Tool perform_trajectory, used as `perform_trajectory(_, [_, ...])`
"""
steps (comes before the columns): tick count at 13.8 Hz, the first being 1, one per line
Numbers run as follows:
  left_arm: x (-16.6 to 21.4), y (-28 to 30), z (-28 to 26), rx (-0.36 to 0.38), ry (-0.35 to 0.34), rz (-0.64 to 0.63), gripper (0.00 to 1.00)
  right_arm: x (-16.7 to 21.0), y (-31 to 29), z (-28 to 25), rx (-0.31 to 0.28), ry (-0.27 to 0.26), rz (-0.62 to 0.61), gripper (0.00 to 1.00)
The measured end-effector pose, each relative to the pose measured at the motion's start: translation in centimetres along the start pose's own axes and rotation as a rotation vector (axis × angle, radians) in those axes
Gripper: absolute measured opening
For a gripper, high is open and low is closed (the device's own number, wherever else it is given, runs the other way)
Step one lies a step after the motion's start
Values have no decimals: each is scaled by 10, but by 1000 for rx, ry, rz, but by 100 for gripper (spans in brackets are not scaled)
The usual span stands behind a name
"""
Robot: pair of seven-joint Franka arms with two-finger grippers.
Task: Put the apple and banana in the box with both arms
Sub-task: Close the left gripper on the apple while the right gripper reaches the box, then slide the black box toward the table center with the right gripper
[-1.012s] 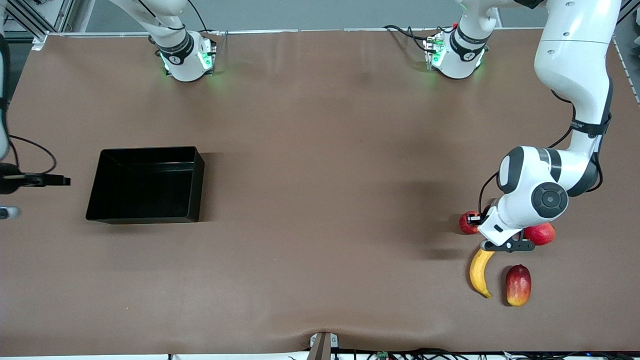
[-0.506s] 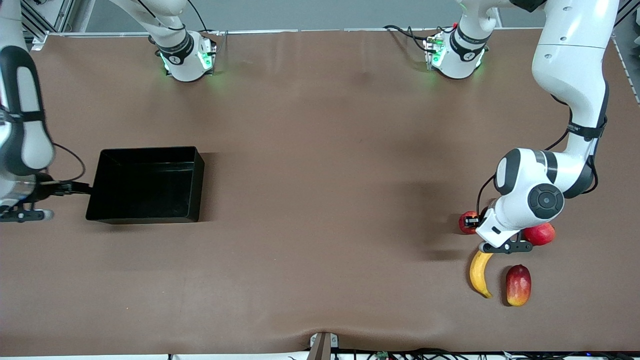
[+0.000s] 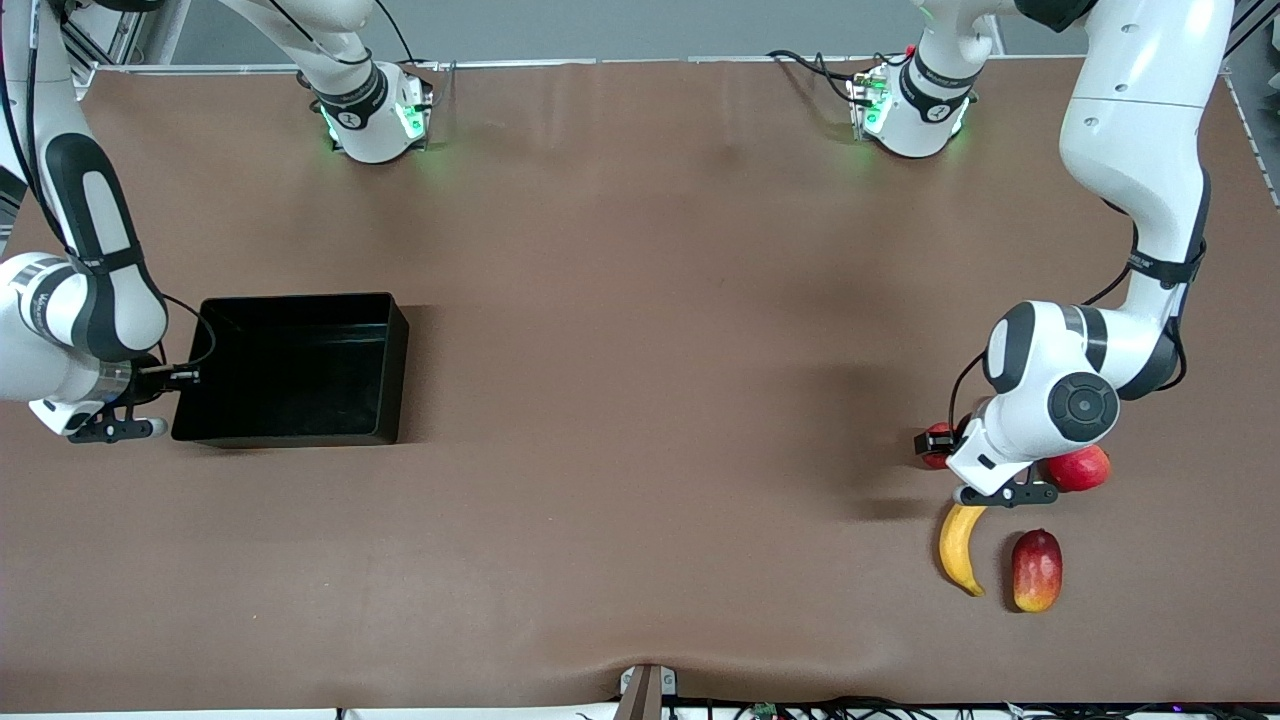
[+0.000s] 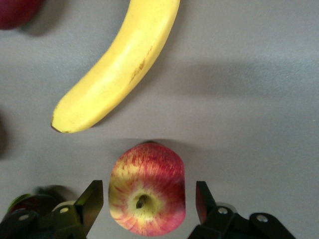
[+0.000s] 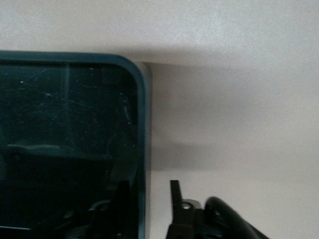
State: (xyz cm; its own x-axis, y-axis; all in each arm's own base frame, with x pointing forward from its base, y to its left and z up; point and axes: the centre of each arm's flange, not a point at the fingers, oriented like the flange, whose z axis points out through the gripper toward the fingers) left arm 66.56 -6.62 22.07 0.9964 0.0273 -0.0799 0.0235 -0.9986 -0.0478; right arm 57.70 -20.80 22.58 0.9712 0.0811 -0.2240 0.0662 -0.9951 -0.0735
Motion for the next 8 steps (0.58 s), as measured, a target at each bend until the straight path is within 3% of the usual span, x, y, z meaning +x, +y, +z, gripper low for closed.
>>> perform_trajectory(2, [1,1,15,-4,3,0,79,2,-4,-8,16,-12,-2,14])
perform_trajectory(3, [2,0,18,-5,6,-2,67,3,-5,-14,33,-18,3,5])
perform_trajectory(8, [5,1,13,-9,20,-1,66,16,-23,-75,141,-60,2,5])
